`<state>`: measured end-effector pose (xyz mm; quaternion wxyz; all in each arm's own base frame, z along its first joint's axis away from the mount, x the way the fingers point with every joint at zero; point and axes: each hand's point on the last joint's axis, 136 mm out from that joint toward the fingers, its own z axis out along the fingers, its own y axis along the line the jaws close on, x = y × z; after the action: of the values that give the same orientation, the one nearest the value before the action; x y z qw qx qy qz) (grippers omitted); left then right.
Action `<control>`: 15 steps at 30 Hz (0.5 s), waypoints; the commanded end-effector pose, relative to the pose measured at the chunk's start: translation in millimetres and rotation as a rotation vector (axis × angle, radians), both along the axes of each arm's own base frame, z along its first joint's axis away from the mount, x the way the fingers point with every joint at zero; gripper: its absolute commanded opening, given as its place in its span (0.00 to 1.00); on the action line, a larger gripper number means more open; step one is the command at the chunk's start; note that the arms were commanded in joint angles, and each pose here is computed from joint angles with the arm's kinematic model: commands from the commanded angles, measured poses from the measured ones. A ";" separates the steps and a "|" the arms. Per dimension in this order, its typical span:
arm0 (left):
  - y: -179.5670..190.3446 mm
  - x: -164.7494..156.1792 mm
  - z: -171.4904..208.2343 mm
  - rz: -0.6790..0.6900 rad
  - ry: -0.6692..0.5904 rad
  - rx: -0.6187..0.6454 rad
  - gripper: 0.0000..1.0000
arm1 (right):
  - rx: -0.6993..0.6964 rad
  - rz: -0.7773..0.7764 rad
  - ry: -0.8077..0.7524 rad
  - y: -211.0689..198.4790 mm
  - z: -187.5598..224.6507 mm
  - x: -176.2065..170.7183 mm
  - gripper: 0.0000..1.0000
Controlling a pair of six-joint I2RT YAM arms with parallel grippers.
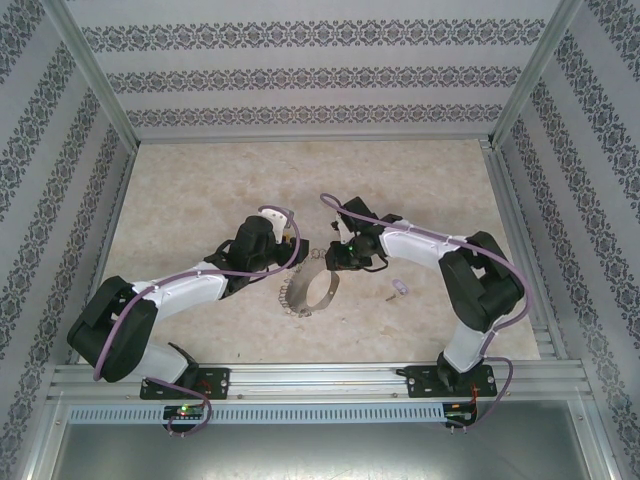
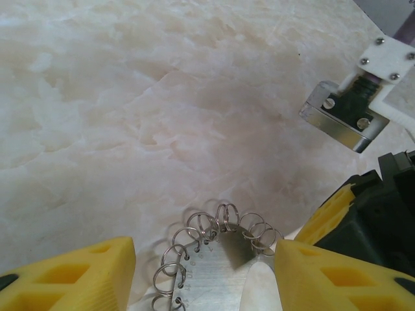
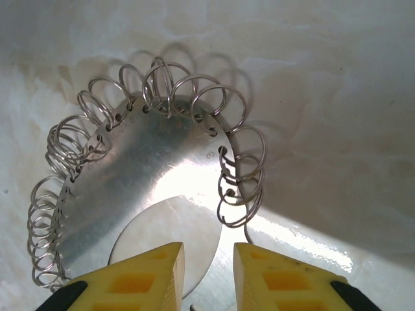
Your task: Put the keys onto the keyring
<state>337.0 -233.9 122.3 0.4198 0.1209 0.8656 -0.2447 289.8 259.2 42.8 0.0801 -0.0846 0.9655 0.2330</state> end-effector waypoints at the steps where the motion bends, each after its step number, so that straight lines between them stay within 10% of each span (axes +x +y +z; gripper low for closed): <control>1: 6.1 0.6 2.0 0.002 -0.023 0.016 0.59 | -0.011 -0.028 -0.007 3.2 -2.4 10.1 0.27; 15: 5.6 1.2 -1.5 -0.003 -0.023 0.018 0.59 | 0.022 -0.085 0.025 2.5 -12.4 14.8 0.26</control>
<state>334.7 -232.6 117.9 0.4176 0.1275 0.8670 -0.2399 296.9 261.4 31.3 0.0730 -0.0600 0.9685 0.2306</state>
